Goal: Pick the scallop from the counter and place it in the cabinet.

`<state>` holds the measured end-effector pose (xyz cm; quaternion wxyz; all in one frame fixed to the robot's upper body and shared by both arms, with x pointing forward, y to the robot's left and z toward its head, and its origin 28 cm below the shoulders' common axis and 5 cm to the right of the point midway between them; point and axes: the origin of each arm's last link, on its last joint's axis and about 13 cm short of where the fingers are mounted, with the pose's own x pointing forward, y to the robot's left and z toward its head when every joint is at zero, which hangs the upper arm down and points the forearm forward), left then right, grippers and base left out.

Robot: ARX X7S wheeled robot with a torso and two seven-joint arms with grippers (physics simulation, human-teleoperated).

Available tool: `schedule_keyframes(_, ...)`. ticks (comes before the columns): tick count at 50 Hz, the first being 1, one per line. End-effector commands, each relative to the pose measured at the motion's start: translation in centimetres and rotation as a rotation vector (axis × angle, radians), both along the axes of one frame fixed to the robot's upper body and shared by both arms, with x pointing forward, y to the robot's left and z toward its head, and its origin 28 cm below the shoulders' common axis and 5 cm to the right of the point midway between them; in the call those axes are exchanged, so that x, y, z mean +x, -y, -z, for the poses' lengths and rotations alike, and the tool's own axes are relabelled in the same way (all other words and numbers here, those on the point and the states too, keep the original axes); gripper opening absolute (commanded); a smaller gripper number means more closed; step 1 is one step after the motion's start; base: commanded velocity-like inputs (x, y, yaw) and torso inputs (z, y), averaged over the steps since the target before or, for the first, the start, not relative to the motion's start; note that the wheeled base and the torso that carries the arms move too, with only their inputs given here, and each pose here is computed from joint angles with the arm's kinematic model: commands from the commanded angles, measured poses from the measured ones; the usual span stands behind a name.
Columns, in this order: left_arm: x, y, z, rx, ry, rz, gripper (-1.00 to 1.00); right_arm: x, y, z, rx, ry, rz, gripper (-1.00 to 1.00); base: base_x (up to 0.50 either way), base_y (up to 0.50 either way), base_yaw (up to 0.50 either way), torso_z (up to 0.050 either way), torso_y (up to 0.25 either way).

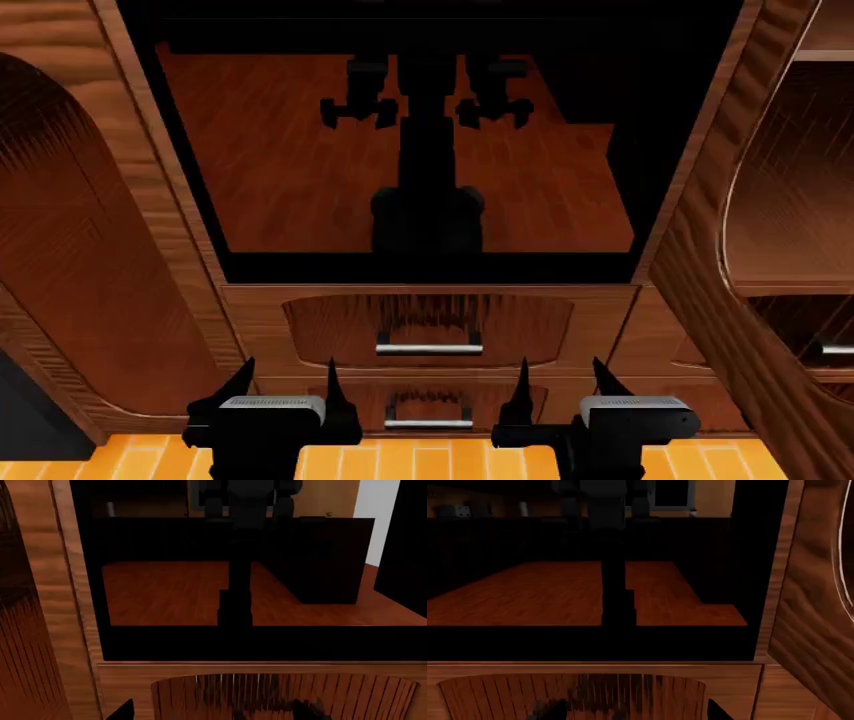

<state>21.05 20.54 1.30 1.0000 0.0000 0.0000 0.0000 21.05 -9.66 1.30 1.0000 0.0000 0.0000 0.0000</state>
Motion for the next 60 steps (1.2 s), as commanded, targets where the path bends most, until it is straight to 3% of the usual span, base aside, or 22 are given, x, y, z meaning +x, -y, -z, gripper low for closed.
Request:
schedule_keyframes(1, -0.01, 0.0, 0.0, 0.001, 0.001, 0.002, 1.0, 0.01, -0.09, 0.02, -0.006, -0.003, -0.007, 1.0, 0.0, 0.0, 0.0, 0.0, 0.0)
schedule_keyframes(13, 0.13, -0.02, 0.24, 0.0, -0.014, -0.001, 1.0, 0.21, -0.17, 0.5, -0.003, -0.04, -0.008, 1.0, 0.0, 0.0, 0.0, 0.0, 0.0)
schedule_keyframes(16, 0.22, -0.08, 0.1, 0.035, 0.009, -0.03, 1.0, 0.24, -0.19, 0.58, 0.005, -0.042, -0.014, 1.0, 0.0, 0.0, 0.0, 0.0, 0.0)
schedule_keyframes(31, 0.14, -0.24, -0.08, -0.031, 0.01, -0.011, 1.0, 0.22, -0.15, 0.79, -0.02, -0.061, -0.004, 1.0, -0.35, 0.0, 0.0, 0.0, 0.0)
schedule_keyframes(60, 0.12, -0.25, 0.15, -0.022, -0.011, -0.009, 1.0, 0.29, -0.26, 0.86, -0.047, -0.067, -0.022, 1.0, -0.5, 0.0, 0.0, 0.05, 0.023)
